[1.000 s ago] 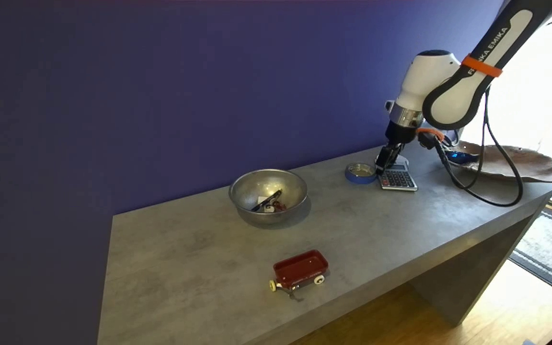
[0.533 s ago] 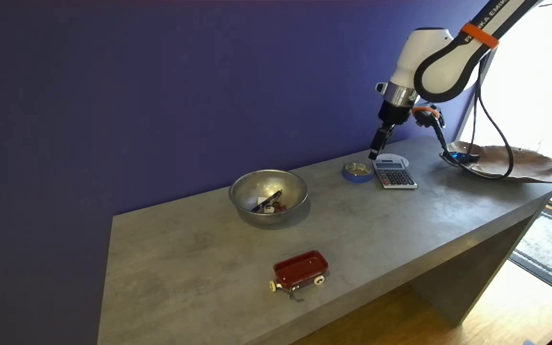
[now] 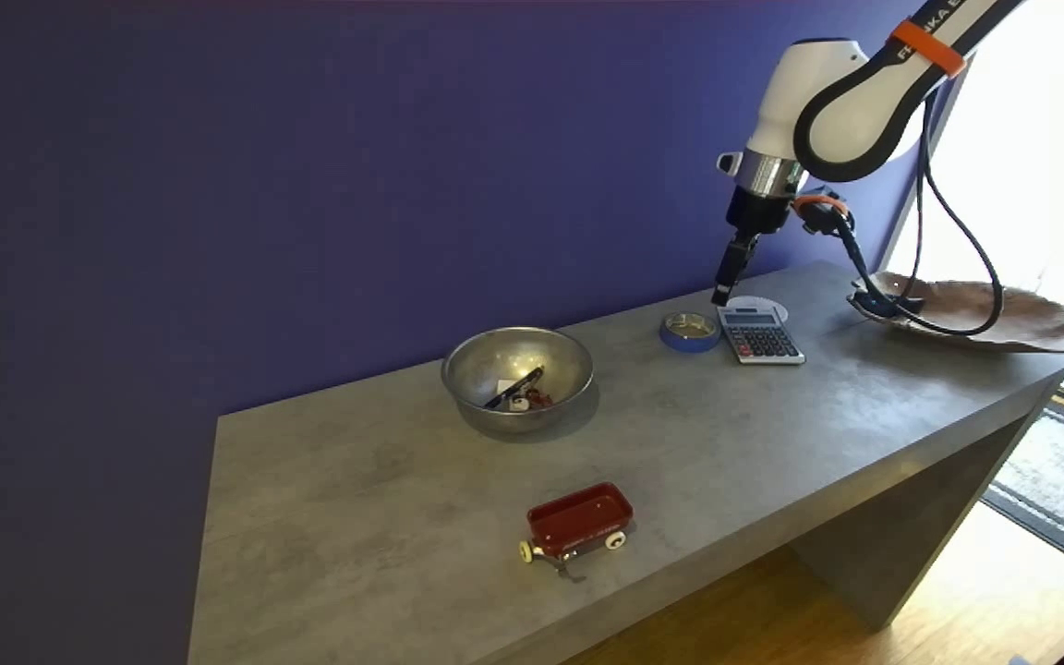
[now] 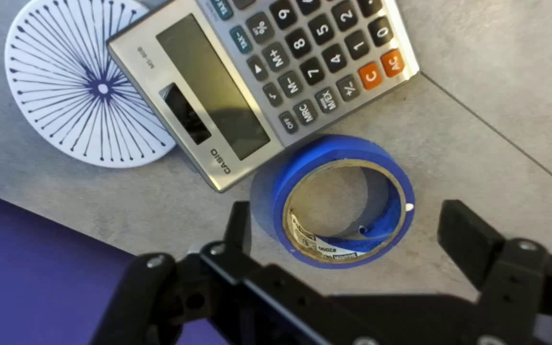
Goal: Put the blue seal tape in the key bowl
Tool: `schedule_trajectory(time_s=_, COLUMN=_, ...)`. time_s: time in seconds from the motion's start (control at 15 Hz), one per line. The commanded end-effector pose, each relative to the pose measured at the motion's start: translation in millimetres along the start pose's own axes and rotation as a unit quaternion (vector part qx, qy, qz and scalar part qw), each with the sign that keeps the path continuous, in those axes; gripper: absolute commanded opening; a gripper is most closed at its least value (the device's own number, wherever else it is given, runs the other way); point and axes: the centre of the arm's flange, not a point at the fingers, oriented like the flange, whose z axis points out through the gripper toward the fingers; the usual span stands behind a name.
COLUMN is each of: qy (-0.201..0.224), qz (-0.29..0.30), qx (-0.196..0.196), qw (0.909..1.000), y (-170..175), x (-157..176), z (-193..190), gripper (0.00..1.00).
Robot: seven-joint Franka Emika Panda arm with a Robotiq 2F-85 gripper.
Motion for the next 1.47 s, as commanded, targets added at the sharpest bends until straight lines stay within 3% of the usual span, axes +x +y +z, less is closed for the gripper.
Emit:
schedule_trajectory(time_s=0.0, qy=-0.002, qz=0.000, qx=0.001, qw=1.0000, y=-0.7, x=0.1, z=3.4, gripper=1.00)
schedule_trajectory(time_s=0.6, qy=0.038, qz=0.015, qx=-0.010, qw=0.9991, y=17.4, x=21.5, z=37.2, gripper=1.00)
schedule_trajectory(time_s=0.8, qy=0.041, qz=0.020, qx=-0.013, qw=0.9989, y=21.8, x=29.7, z=48.4, gripper=0.96)
schedule_trajectory(time_s=0.93, qy=0.039, qz=0.021, qx=-0.012, qw=0.9989, y=23.0, x=32.5, z=55.4, gripper=0.88)
schedule_trajectory(time_s=1.0, qy=0.037, qz=0.021, qx=-0.012, qw=0.9990, y=22.8, x=33.7, z=58.8, gripper=0.77)
schedule_trajectory(time_s=1.4, qy=0.035, qz=0.016, qx=-0.017, qw=0.9991, y=21.0, x=37.6, z=67.5, gripper=0.34)
